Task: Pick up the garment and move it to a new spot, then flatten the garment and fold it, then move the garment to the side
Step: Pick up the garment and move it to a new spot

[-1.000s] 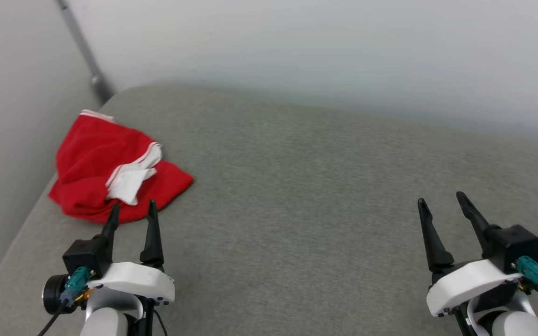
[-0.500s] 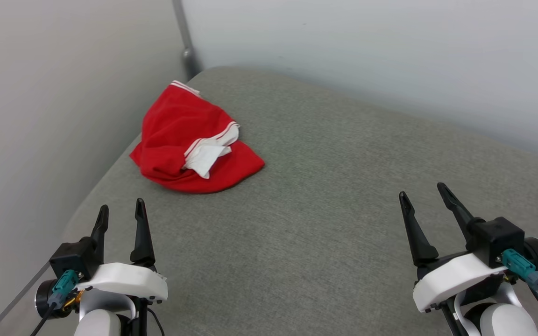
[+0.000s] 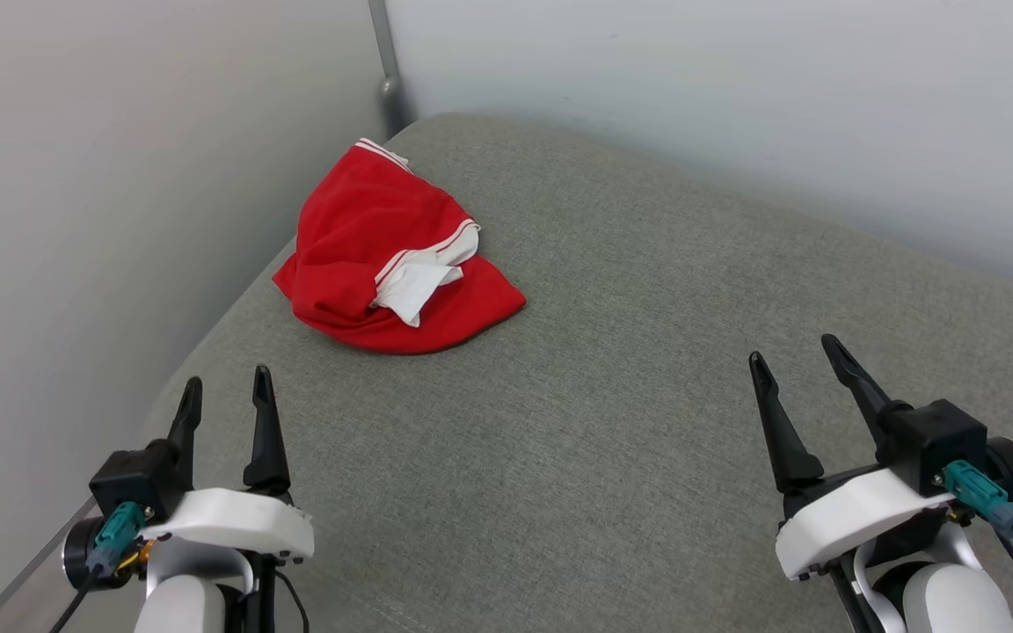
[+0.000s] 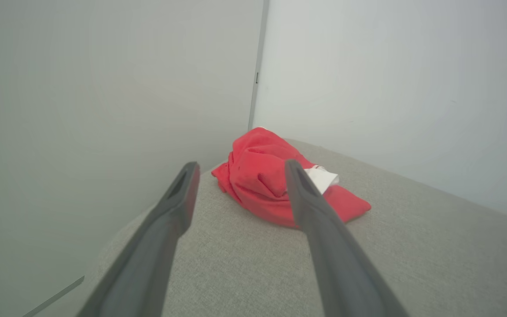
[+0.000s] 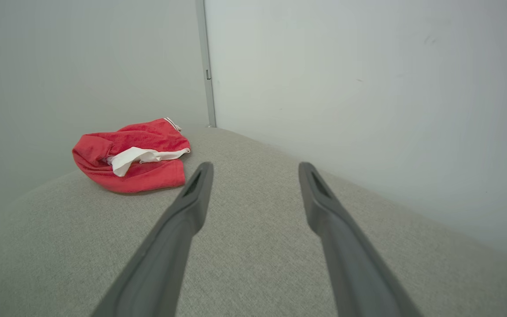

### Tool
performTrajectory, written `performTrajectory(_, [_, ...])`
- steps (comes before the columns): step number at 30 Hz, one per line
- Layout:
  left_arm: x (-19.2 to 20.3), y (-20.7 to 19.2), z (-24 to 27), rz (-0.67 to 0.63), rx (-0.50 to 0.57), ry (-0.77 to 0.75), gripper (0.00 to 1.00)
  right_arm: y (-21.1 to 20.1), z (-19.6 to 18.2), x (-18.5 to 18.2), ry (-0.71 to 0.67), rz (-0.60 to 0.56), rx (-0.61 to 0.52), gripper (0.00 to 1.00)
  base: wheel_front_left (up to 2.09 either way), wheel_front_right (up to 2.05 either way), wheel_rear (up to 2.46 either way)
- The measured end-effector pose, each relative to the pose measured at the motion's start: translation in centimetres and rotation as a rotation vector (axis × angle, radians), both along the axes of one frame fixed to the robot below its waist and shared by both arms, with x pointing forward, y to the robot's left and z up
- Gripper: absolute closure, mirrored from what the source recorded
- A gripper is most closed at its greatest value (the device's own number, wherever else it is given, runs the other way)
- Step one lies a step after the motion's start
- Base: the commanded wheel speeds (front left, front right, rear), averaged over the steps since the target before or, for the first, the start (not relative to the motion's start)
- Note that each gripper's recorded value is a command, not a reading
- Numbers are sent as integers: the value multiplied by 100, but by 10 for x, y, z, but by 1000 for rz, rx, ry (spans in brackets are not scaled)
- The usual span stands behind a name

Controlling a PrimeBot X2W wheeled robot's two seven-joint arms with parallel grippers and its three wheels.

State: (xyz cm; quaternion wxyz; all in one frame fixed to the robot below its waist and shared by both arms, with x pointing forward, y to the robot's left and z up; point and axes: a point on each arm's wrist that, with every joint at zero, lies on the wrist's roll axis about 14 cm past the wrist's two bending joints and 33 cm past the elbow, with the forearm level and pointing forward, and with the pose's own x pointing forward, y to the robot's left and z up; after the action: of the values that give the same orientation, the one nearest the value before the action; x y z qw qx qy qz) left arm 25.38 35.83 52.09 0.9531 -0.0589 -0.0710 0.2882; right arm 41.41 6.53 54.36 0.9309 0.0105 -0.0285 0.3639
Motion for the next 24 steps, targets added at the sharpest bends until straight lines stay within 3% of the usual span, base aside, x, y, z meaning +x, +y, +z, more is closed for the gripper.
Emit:
performTrajectory(6, [31, 7, 25, -35, 23, -57, 0, -6, 2, 9, -6, -22, 5, 0, 0, 0, 0])
performTrajectory(14, [127, 25, 87, -161, 95, -45, 0, -32, -8, 37, 2, -98, 3, 0, 0, 0, 0])
performTrajectory(20, [196, 30, 63, -277, 31, 255, 0, -64, -27, 61, 28, -183, -2, 0, 0, 0, 0])
performTrajectory(24, [218, 26, -1, -333, -120, 557, 0, -88, -50, 74, 69, -245, -11, 0, 0, 0, 0])
